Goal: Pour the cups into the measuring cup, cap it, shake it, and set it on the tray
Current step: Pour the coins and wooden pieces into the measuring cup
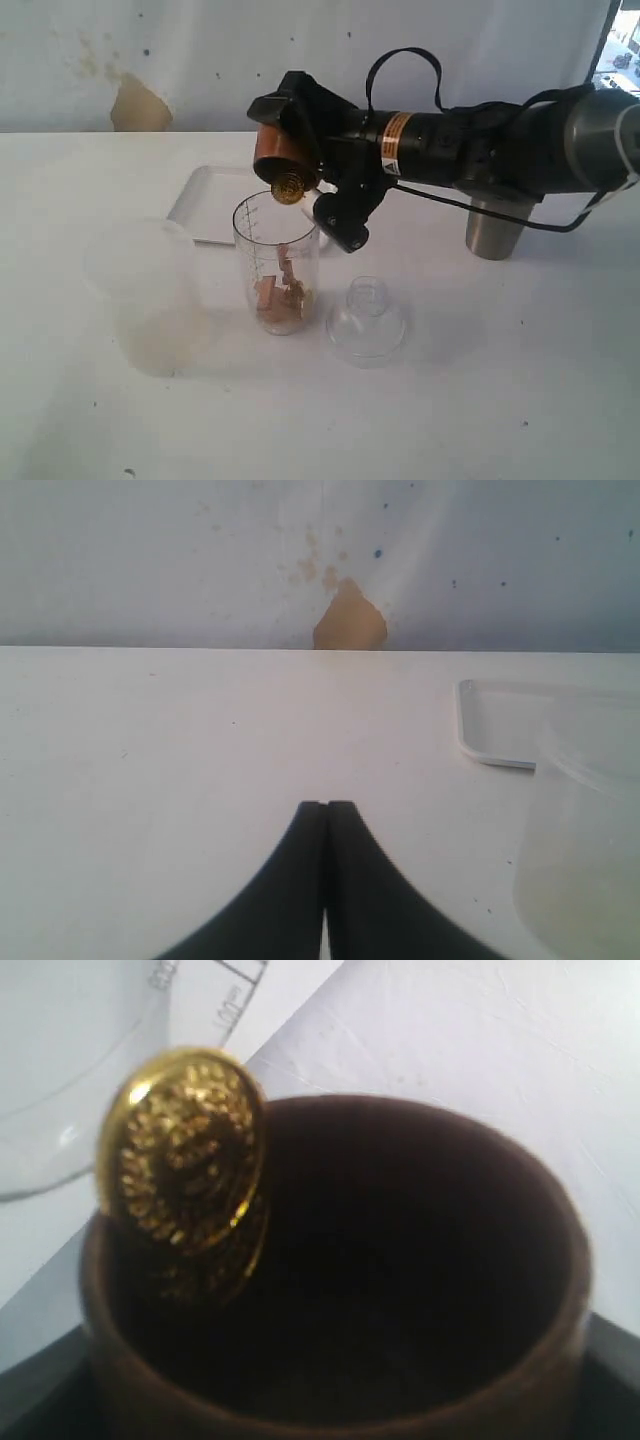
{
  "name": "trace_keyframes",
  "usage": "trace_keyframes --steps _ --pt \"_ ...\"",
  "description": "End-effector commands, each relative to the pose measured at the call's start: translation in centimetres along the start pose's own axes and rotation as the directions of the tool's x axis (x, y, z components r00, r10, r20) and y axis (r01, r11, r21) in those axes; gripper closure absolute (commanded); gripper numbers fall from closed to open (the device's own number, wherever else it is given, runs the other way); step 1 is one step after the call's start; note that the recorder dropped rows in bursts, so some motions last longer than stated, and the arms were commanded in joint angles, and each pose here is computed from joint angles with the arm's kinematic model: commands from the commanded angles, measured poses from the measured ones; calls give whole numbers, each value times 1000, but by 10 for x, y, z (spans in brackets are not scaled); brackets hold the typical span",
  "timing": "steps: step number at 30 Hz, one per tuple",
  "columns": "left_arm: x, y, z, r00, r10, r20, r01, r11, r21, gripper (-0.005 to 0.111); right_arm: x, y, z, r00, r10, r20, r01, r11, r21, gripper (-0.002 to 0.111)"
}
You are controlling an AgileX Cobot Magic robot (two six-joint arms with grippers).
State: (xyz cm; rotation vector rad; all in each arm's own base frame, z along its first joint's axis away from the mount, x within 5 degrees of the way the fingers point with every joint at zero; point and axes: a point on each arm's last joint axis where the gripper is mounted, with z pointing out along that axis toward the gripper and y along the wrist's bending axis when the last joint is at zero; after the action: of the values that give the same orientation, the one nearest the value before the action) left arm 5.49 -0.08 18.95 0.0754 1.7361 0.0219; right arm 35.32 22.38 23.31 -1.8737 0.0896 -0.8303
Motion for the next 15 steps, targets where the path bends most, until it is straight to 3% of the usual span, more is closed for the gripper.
trace_keyframes --steps 1,15 --pt "-1 0 0 1000 -11 0 11 1000 1 3 -1 -9 -2 997 -78 14 78 997 -7 108" --pt "-1 0 0 1000 -11 0 11 1000 1 3 -2 -8 -2 993 -114 16 114 993 -26 108"
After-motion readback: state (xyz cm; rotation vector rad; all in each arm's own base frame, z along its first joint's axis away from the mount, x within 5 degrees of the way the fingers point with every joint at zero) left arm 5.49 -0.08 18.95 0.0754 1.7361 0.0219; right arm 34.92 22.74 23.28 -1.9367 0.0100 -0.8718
